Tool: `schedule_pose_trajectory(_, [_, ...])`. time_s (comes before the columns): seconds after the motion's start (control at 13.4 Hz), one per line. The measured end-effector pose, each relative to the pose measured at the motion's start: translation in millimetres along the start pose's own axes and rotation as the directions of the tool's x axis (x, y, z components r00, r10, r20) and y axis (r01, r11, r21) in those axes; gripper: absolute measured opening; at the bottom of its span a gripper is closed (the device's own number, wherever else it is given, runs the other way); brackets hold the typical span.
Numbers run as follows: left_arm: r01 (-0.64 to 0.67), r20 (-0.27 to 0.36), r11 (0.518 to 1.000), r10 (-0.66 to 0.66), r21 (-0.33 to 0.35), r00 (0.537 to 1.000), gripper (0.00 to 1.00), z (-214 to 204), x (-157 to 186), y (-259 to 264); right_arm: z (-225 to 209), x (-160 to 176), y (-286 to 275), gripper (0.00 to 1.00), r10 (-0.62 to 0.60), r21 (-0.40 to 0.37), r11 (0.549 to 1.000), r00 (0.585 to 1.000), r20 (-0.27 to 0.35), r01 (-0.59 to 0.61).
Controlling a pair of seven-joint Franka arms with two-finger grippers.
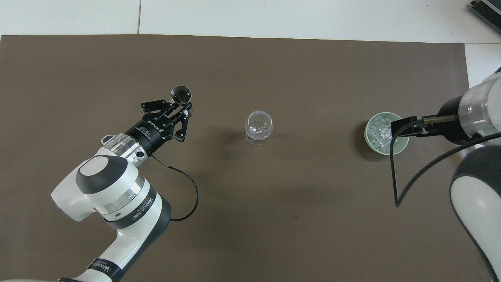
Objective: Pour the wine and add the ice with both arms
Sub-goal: 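Lift the jigger with the left gripper and carry it to the glass, then tilt the jigger over the wine glass with the left gripper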
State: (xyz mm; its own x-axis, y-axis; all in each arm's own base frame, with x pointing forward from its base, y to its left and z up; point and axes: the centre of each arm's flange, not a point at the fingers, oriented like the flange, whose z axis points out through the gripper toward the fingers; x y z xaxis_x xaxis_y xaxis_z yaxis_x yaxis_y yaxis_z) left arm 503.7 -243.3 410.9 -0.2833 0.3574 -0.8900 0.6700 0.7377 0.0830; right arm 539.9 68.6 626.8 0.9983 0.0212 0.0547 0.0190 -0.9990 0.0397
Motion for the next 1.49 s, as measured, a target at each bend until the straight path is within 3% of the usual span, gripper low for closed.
schedule_pose_trajectory(1.12, [-0.024, -0.028, 0.998, 0.025, 0.052, 0.999, 0.21, 35.9, -28.2, -63.4, 0.0, 0.0, 0.0, 1.00, 0.000, 0.000, 1.000, 1.000, 0.000, 0.000])
schedule_pose_trajectory(1.49, [-0.122, -0.022, 0.991, 0.123, 0.060, 0.992, 0.21, 40.2, -34.5, -59.7, 0.0, 0.0, 0.0, 1.00, 0.000, 0.000, 1.000, 1.000, 0.000, 0.000])
